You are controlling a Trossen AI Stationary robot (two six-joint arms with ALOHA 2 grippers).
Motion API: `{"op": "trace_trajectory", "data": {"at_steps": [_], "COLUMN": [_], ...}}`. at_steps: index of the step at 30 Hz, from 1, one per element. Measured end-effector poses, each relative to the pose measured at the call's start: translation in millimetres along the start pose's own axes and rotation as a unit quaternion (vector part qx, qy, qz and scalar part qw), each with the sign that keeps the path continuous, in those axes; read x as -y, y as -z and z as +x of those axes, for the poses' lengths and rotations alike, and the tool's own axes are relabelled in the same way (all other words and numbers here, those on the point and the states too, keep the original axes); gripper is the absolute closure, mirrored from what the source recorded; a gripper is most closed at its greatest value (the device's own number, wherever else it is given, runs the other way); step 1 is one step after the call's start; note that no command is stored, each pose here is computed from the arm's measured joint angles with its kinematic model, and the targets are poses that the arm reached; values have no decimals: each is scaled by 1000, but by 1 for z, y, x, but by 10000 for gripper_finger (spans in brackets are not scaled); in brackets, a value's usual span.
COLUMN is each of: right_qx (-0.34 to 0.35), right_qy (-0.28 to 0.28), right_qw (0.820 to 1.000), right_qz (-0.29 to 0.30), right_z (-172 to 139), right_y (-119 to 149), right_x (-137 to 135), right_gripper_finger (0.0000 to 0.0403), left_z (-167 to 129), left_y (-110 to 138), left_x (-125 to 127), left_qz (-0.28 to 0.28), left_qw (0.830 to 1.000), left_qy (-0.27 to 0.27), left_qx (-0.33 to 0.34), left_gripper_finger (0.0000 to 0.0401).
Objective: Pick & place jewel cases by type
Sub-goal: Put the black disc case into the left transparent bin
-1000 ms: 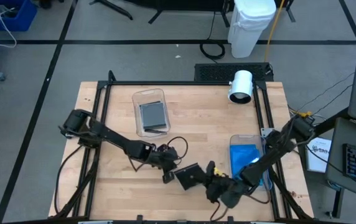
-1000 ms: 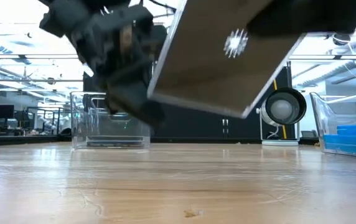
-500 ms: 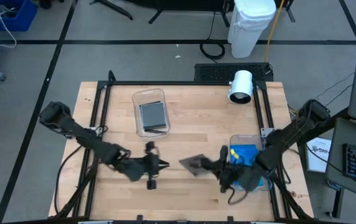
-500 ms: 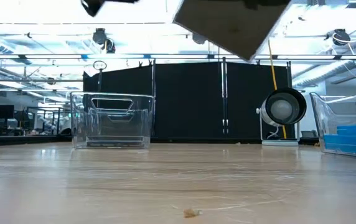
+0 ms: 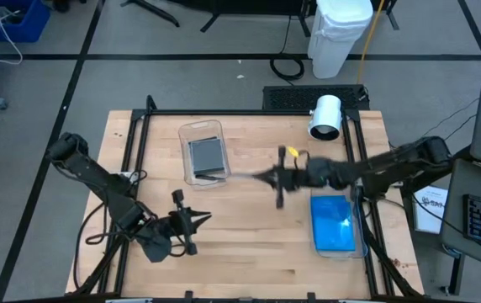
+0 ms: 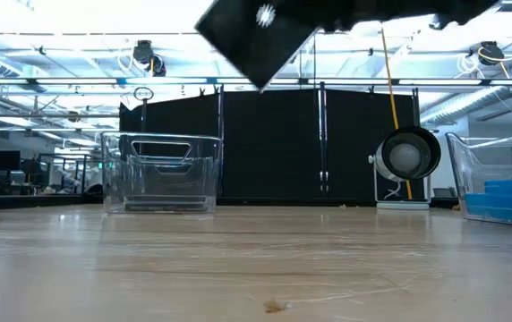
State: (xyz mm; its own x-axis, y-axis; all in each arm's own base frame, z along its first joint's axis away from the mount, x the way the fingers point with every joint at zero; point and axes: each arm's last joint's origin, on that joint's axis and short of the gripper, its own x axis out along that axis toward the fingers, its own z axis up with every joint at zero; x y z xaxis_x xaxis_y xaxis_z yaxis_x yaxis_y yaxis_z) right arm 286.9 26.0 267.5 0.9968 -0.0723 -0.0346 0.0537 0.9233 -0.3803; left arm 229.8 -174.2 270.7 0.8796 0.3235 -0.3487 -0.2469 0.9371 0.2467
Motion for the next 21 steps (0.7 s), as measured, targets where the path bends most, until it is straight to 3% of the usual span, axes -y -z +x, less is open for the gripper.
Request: {"op": "trace_trajectory", "data": {"at_steps": [5,9,13,21], "right_qx": [-13,-45,-93,-173], "right_qy": [13,-1,-14,-25], "right_qw": [1000,998,991,980], "right_qz": [-1,-38,-91,-91], "right_z": [29,66,107,166], "right_y": [2,1,7,65], "right_x": [32,38,45,70], "right_gripper_finger": [402,402,402,402], "left_z": [-3,-8,-9,-11], "left_y": [2,2,0,5], "left_x": [-5,-11,-13,-13], "left_qz": [12,12,9,14], "left_qw": [1000,1000,1000,999], "left_qy": [-24,-25,-30,-35], "left_qx": [-5,-8,-5,-18], "left_gripper_finger": [382,396,384,378]}}
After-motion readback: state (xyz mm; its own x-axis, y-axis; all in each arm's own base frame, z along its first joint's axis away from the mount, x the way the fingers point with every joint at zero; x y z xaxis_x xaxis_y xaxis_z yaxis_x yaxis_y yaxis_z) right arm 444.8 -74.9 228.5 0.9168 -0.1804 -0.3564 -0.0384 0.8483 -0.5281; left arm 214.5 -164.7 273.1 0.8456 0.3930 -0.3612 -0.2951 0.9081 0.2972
